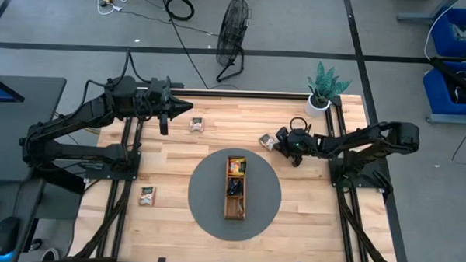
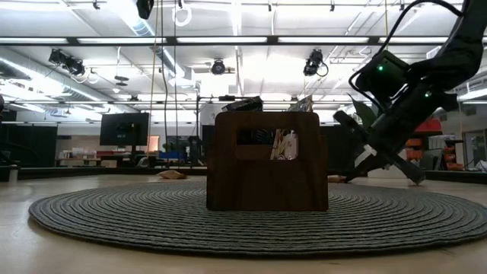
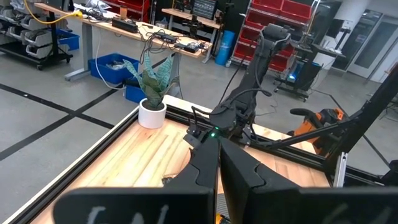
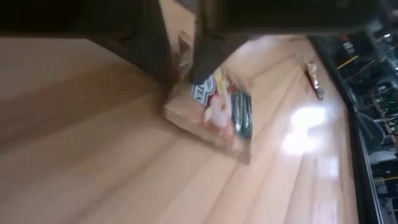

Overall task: Pick & Place Tea
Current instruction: Put the brown tea bag into the bottom section of the wooden organizer

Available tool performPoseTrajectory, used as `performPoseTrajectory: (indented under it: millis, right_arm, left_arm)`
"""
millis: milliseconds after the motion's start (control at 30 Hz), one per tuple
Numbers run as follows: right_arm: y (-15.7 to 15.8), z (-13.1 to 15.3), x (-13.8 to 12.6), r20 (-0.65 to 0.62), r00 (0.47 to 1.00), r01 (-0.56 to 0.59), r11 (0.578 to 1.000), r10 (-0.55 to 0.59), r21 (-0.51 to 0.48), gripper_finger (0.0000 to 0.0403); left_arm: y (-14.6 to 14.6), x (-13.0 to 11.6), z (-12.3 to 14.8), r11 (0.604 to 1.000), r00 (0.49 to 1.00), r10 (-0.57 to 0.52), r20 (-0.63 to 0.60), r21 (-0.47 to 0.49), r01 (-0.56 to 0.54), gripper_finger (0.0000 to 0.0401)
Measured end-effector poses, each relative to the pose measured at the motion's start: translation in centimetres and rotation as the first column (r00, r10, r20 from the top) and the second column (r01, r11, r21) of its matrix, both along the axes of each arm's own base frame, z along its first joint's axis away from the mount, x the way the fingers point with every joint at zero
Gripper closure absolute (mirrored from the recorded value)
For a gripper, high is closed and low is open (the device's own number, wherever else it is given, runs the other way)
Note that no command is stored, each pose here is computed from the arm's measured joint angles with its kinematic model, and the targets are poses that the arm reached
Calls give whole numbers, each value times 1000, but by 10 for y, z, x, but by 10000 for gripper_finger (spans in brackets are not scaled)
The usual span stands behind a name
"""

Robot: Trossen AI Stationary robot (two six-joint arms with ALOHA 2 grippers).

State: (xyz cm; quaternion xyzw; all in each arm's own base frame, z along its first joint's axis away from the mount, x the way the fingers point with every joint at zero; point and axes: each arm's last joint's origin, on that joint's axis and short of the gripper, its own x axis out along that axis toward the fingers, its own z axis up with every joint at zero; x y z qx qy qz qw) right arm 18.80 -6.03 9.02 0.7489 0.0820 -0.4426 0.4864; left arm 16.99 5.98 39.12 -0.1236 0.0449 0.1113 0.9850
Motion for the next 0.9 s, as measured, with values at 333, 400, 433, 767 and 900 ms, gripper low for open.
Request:
performPoseTrajectory:
  millis: [333,400,433,767,900]
  right_arm:
    - [-4,-1,-4,-65,996,-73,994,68,-76,399]
    - [-3,1,-2,-64,995,-82,992,76,-99,401]
    - [-3,4,-1,-58,995,-86,990,80,-112,401]
    - [1,27,9,13,997,-69,974,74,-218,402]
    - [3,38,11,49,997,-51,964,66,-261,402]
  left_arm:
    - [0,0,0,1000,1000,1,1,-4,-1,385]
    - [0,0,0,1000,1000,1,1,-4,-1,385]
    - [0,0,0,1000,1000,1,1,-4,-1,385]
    - [0,0,0,1000,1000,1,3,-4,0,385]
    - [0,0,0,1000,1000,0,3,-3,0,385]
